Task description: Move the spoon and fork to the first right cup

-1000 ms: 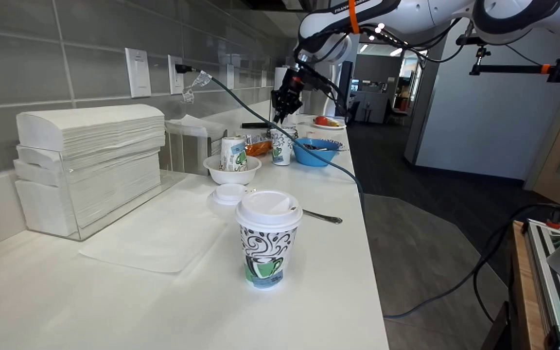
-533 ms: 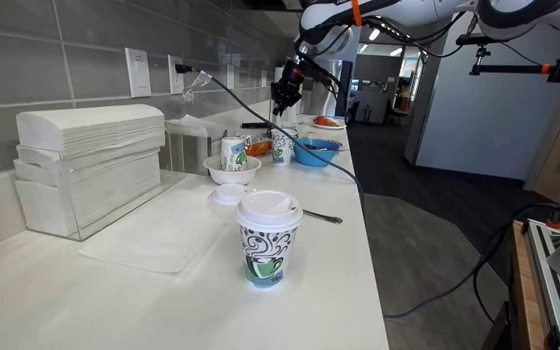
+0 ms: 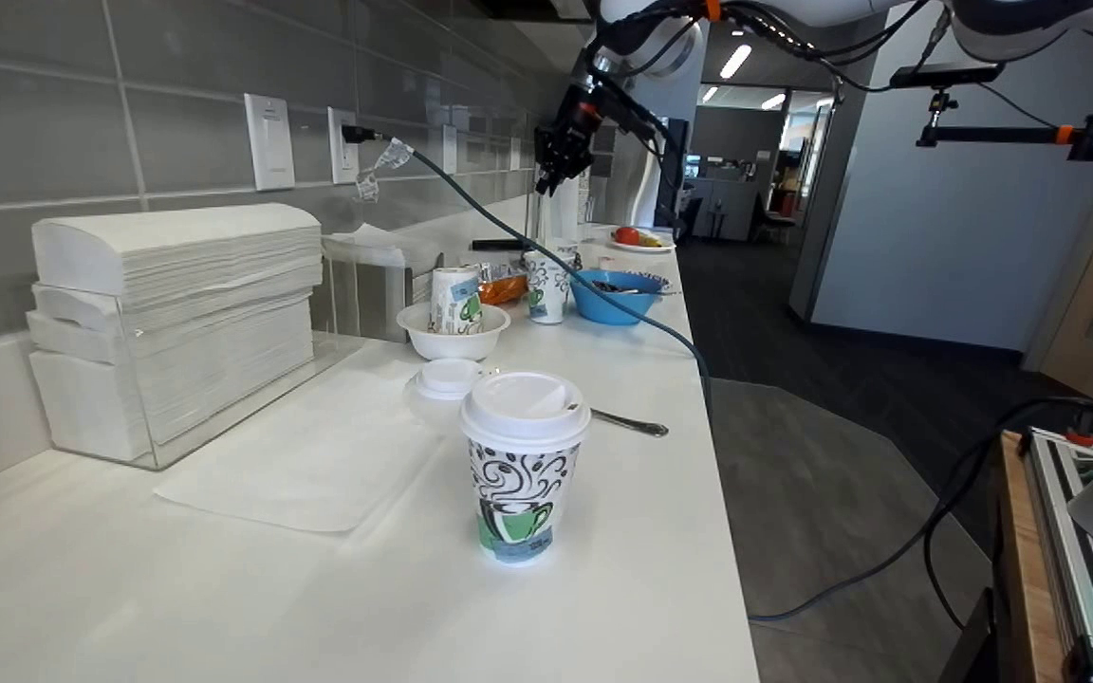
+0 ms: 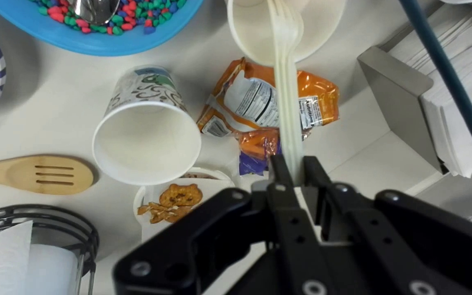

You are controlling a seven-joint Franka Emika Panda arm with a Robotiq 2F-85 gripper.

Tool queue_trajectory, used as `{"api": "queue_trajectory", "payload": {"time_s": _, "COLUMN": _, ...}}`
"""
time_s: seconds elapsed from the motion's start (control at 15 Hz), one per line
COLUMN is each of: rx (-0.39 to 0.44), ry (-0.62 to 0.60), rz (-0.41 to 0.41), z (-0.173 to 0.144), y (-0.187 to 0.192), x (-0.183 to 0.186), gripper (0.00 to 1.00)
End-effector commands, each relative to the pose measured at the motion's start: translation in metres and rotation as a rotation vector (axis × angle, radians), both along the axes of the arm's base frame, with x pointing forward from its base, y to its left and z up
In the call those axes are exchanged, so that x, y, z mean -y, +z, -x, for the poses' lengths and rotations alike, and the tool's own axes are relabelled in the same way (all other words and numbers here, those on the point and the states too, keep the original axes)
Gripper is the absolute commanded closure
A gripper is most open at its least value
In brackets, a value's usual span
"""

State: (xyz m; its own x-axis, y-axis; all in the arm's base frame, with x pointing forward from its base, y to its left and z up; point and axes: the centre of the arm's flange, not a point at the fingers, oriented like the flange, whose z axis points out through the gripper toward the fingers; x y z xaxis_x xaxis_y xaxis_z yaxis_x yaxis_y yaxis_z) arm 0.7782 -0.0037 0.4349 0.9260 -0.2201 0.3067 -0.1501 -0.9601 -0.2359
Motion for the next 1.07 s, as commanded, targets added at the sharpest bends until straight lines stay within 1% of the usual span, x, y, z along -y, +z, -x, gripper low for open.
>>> {"api": "queue_trajectory", "payload": {"time_s": 0.0, "rx": 0.033, "ry": -0.024, "rz": -0.013, "z": 0.017, "y": 0.013, "x": 0.008, "gripper": 0.96}}
{"api": "queue_trajectory", "payload": {"time_s": 0.27, "rx": 0.067, "ry": -0.049, "rz": -0.045, "z": 0.023, "y": 0.027, "x": 0.017, "gripper": 0.96}}
{"api": "queue_trajectory", "payload": {"time_s": 0.53, "rx": 0.123, "ry": -0.088, "rz": -0.052, "z": 0.026, "y": 0.039, "x": 0.027, "gripper": 0.96}}
{"api": "queue_trajectory", "payload": {"time_s": 0.8, "rx": 0.181, "ry": -0.173, "rz": -0.051, "z": 0.03, "y": 0.049, "x": 0.044, "gripper": 0.96}}
{"api": "queue_trajectory", "payload": {"time_s": 1.0, "rx": 0.187, "ry": -0.252, "rz": -0.035, "z": 0.037, "y": 0.051, "x": 0.059, "gripper": 0.96}}
